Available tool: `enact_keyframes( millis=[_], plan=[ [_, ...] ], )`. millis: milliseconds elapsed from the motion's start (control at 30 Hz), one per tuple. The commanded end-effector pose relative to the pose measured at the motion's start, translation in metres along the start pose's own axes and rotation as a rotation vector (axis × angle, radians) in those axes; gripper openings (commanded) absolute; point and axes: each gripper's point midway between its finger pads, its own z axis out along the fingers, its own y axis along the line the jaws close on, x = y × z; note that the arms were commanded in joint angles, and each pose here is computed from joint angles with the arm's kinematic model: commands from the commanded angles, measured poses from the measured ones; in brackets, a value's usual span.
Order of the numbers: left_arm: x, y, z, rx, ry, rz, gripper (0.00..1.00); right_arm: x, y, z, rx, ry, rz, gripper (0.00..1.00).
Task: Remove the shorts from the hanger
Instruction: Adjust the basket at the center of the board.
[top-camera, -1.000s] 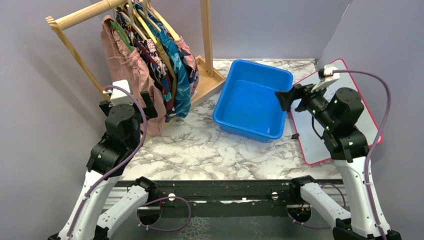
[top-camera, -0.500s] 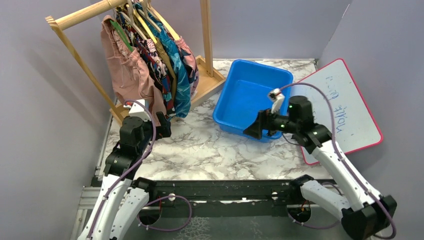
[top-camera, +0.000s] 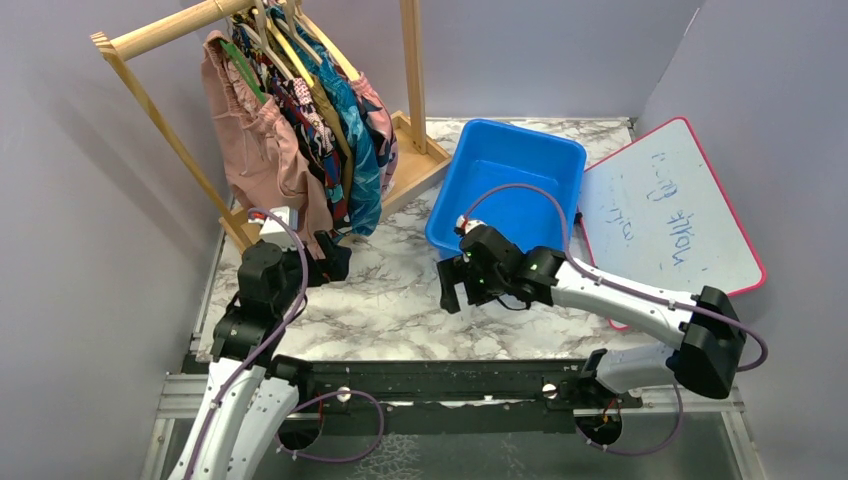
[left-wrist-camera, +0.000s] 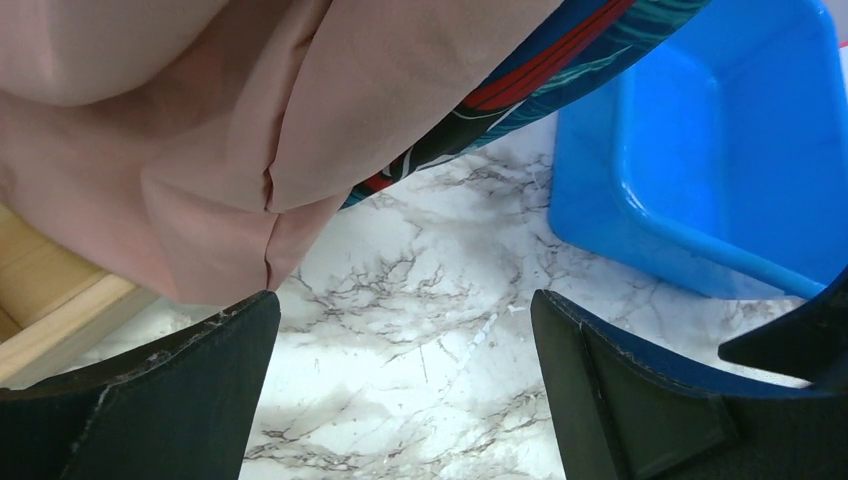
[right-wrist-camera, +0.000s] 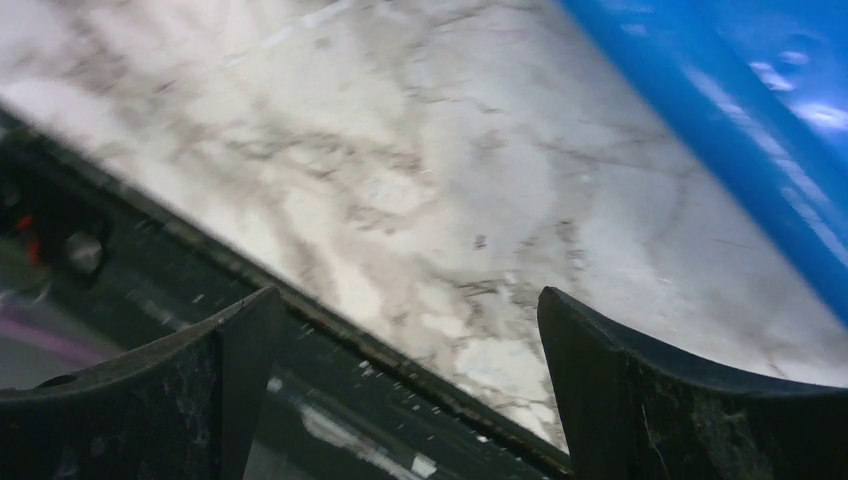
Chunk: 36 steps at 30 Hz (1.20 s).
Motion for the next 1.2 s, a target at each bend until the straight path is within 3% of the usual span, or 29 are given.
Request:
enact_keyframes(
  millis=[0,567,733,933,1033,1167],
  plan=[
    [-0.012,-0.01,-0.003,0.05,-0.063,-0.031,0.99,-0.01,-0.065,0.001,0.38,-0.133,0.08,0.99],
    [-0.009,-0.013,0.001,0.07,-0.048,-0.048,0.99,-0.024,-0.204,-0.045,0.72,-0.233,0.272,0.99],
    [-0.008,-0.013,0.002,0.072,-0.043,-0.05,0.99,-0.029,-0.197,-0.046,0.64,-0.243,0.325,0.99],
    [-0.007,-0.014,0.003,0.076,-0.036,-0.05,0.99,-0.028,-0.205,-0.064,0.69,-0.303,0.402,0.99],
    [-0.006,-0.015,0.003,0.079,-0.031,-0.051,0.99,-0.041,-0.184,-0.077,0.58,-0.346,0.427,0.99],
    [-0.006,-0.014,0.004,0.077,-0.031,-0.054,0.99,-0.071,-0.121,-0.085,0.207,-0.445,0.307,1.0]
  ],
)
